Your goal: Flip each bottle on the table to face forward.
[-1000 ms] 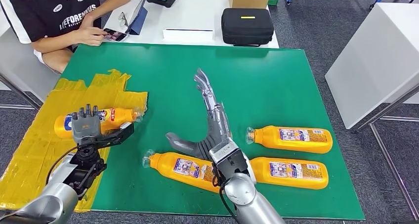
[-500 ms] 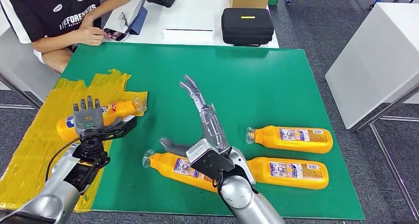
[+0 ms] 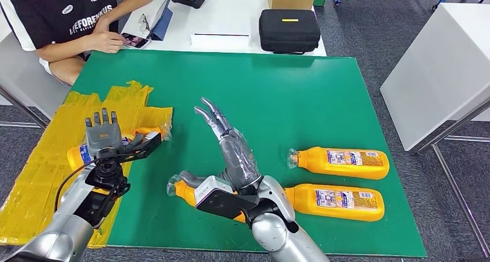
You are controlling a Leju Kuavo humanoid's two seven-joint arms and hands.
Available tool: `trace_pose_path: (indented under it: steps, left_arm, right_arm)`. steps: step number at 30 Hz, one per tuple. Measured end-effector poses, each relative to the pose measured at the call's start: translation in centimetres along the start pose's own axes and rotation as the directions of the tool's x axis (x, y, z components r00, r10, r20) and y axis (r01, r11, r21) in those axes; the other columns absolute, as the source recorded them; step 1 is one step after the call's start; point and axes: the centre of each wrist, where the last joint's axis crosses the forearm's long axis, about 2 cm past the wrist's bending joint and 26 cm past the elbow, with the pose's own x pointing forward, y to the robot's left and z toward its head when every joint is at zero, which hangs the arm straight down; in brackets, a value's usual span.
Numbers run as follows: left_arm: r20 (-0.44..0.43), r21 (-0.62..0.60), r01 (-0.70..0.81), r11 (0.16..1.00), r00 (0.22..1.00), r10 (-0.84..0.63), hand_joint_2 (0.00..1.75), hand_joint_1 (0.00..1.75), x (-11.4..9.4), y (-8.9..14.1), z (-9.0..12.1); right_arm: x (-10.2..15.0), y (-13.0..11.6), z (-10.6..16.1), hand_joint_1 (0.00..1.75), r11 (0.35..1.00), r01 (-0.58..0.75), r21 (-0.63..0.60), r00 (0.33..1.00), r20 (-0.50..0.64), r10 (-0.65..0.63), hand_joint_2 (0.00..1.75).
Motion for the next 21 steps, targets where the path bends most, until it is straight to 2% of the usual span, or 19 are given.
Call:
trace_pose_path:
  steps: [15,21]
  left_arm:
    - [0.002,0.005,0.001,1.0,1.0,-0.001,0.0,0.0,0.0,0.07,0.03]
    - [0.021,0.01,0.002,1.0,1.0,-0.003,0.0,0.0,-0.02,-0.19,0.14]
  right_arm:
    - [0.02,0.08,0.04,0.0,1.0,-0.002,0.004,1.0,0.0,0.002,1.75]
    - [-0.17,0.79,0.43,0.0,0.983,-0.157,0.097,0.985,-0.061,0.163,1.75]
